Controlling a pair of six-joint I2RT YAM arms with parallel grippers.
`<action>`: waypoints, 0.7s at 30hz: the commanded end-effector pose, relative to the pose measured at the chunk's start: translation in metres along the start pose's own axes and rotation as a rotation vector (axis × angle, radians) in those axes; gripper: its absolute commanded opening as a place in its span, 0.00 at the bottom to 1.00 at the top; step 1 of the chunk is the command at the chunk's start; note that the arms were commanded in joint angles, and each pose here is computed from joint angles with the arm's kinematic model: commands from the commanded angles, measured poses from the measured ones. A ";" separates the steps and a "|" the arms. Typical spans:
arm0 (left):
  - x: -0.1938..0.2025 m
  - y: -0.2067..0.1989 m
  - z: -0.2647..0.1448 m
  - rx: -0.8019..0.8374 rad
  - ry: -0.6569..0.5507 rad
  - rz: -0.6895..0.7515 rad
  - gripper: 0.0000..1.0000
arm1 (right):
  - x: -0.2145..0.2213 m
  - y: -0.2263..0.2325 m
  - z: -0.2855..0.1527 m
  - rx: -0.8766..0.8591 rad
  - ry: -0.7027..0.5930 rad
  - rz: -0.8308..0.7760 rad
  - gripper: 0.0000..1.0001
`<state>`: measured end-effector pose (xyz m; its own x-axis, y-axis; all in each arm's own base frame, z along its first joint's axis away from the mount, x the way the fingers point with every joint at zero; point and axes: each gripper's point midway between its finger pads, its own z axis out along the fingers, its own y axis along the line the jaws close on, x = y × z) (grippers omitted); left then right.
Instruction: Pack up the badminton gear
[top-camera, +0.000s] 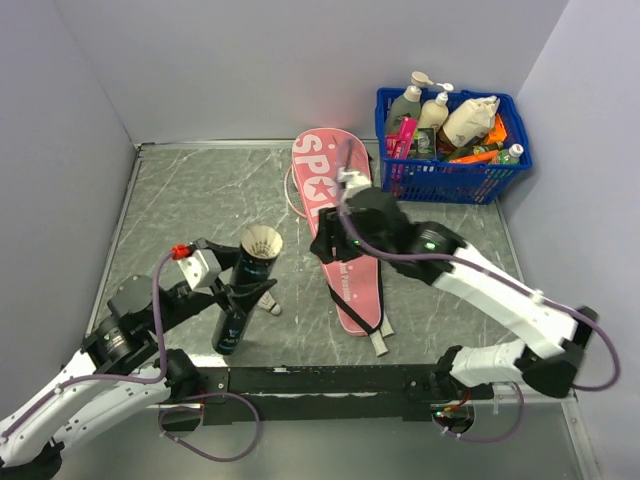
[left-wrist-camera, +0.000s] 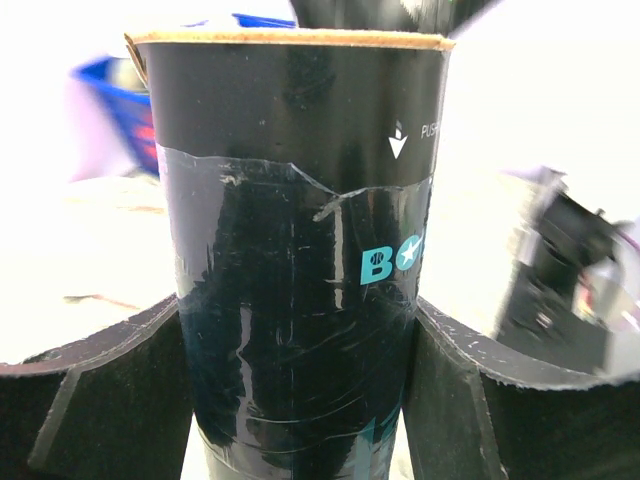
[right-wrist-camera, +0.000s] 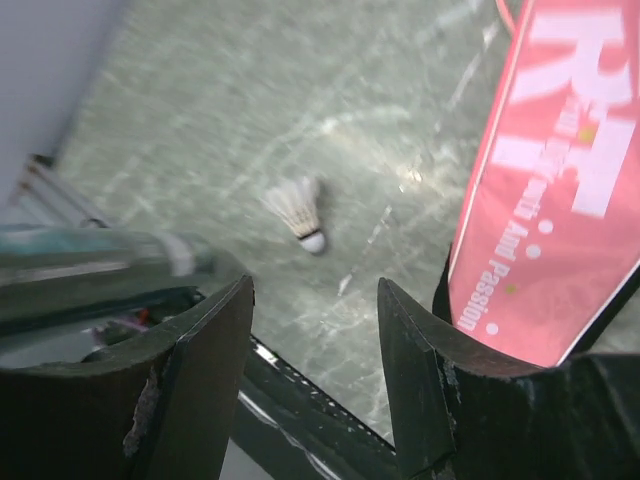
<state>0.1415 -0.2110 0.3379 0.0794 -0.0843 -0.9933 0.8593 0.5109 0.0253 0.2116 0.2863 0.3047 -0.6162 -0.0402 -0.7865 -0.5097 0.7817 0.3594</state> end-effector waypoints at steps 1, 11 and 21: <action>-0.029 0.039 -0.011 -0.225 -0.078 0.014 0.01 | 0.008 0.002 0.054 0.020 0.040 0.073 0.60; -0.046 0.102 -0.055 -0.622 -0.168 -0.042 0.01 | 0.052 0.020 0.151 -0.017 0.238 0.057 0.73; -0.050 0.126 -0.079 -0.795 -0.209 -0.084 0.01 | 0.077 0.069 0.190 -0.395 0.319 -0.151 0.79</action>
<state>0.2097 -0.0951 0.3472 0.1092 -0.1616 -0.9808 0.3204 0.9398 -0.1192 0.2489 0.4151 0.1390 -0.7725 -0.2987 -0.5603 -0.5793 0.6928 0.4294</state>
